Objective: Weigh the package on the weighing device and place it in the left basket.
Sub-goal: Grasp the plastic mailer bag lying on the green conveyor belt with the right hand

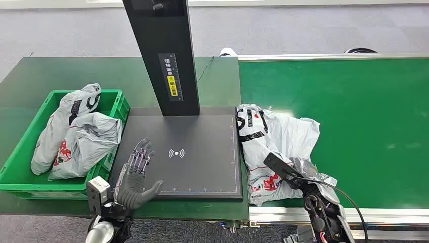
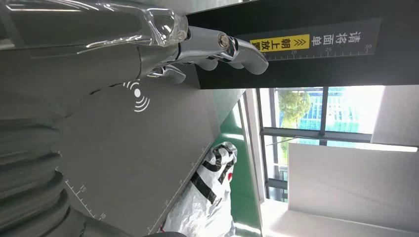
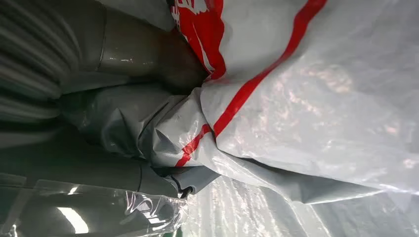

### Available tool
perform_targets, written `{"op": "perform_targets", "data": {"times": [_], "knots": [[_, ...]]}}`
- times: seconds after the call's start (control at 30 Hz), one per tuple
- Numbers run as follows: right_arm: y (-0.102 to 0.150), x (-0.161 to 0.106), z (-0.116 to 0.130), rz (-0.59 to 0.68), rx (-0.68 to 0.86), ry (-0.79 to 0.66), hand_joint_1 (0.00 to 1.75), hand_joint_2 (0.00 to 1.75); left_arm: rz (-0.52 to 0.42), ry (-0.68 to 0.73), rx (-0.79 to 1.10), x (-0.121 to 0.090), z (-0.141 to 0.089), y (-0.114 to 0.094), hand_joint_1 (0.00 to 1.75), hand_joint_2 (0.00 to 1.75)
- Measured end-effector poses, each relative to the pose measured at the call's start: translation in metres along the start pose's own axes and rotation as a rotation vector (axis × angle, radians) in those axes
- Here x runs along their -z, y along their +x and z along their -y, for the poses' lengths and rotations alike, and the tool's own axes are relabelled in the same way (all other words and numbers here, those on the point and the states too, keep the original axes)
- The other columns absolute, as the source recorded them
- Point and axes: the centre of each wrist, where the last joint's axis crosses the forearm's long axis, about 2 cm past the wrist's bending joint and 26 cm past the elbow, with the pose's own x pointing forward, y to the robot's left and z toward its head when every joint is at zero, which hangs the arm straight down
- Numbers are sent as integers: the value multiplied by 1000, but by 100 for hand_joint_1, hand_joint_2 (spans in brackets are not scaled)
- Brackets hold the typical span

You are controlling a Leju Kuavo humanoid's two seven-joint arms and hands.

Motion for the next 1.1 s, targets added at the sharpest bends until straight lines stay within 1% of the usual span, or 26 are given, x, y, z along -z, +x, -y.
{"op": "perform_targets", "data": {"times": [0.4,0.47,0.57,0.63,0.7,0.77,0.83,0.87,0.9,1.0,1.1], "knots": [[0,0,-1,20,18,-7,175,175,-1,1,0,-1,0,0,0,175],[0,-1,-2,40,34,-30,175,175,0,3,-1,-2,0,0,0,175],[4,-3,1,81,69,-108,175,175,3,10,-2,-6,0,1,0,175],[10,-5,6,130,111,-175,175,175,6,16,-1,-9,0,3,0,175],[15,-8,12,221,182,-259,175,175,14,21,-1,-12,0,4,0,175],[21,-15,18,401,335,-418,175,175,34,24,-4,-13,0,5,0,175],[29,-28,27,616,522,-652,175,175,57,28,-8,-13,-1,6,0,175],[33,-36,34,695,591,-755,175,175,65,31,-9,-12,-1,6,0,175],[38,-43,40,748,636,-829,175,175,70,34,-9,-12,-2,6,0,175],[45,-60,52,815,698,-944,175,175,78,41,-9,-11,-3,7,0,175],[50,-72,57,865,719,-1029,175,175,79,46,-8,-11,-3,7,0,175]]}}
